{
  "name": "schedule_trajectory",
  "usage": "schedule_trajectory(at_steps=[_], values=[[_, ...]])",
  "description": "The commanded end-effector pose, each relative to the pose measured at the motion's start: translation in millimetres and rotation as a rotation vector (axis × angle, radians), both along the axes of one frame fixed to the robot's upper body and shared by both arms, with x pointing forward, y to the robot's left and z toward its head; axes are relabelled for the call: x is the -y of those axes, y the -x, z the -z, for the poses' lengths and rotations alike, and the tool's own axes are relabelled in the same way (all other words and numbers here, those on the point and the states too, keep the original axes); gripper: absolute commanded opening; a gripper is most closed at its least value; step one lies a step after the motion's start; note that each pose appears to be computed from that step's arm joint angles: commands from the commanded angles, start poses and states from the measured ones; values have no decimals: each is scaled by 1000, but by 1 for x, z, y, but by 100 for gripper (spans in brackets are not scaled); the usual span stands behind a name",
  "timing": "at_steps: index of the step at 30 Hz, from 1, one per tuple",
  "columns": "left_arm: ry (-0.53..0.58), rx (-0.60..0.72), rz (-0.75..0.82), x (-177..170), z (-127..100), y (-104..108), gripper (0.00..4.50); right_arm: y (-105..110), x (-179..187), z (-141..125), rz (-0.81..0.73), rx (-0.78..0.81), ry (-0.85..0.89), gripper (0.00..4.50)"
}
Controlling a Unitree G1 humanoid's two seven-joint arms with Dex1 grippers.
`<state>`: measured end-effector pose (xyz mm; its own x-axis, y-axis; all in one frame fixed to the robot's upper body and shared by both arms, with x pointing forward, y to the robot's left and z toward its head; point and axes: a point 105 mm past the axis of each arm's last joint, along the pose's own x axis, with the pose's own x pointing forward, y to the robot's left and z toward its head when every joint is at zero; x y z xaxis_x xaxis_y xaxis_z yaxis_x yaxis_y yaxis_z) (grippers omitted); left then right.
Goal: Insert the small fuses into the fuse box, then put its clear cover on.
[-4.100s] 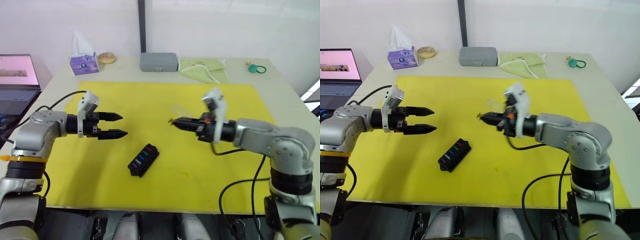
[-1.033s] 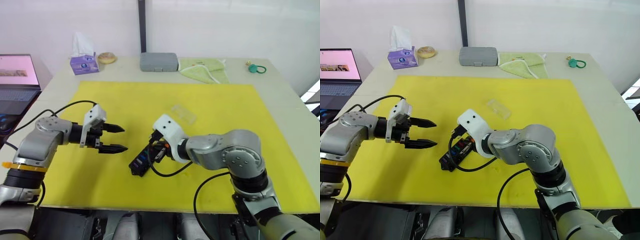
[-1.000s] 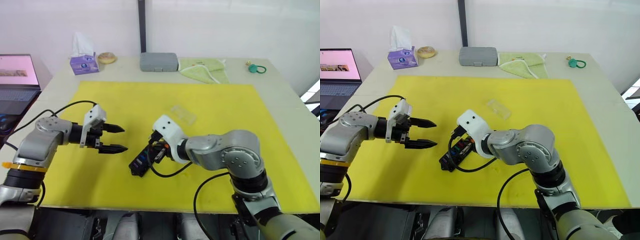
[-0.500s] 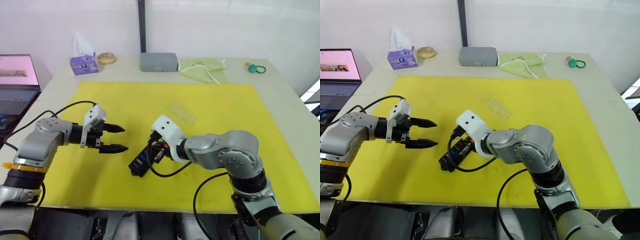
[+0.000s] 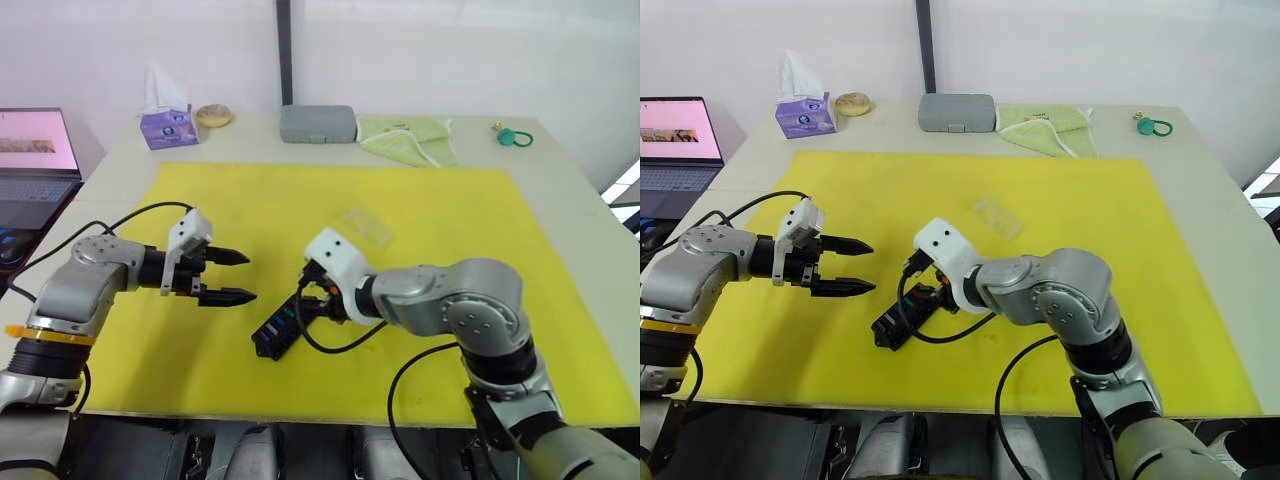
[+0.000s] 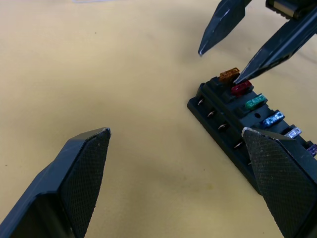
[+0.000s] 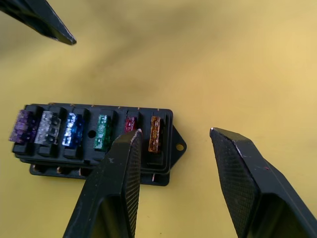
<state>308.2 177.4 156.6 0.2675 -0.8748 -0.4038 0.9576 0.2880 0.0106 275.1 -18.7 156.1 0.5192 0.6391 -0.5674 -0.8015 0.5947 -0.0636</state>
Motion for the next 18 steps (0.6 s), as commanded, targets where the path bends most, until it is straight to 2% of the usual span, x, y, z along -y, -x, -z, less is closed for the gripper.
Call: schedule_trajectory(at_steps=[1,7,10,14,15,18], values=[[9,36,0,-2,-9,-2,450,1,4,-18,-21,55,-27,229],[-15,49,-4,-9,-14,-6,450,4,6,-38,-48,130,-143,229],[-37,53,-8,-15,-16,-8,450,6,8,-36,-67,190,-157,229],[-41,53,-16,-18,-18,-11,450,20,0,-28,-165,201,-276,38],[-42,52,-16,-18,-17,-11,450,21,0,-22,-172,205,-274,5],[-44,46,-13,-19,-17,-11,450,21,0,-10,-180,209,-257,5]])
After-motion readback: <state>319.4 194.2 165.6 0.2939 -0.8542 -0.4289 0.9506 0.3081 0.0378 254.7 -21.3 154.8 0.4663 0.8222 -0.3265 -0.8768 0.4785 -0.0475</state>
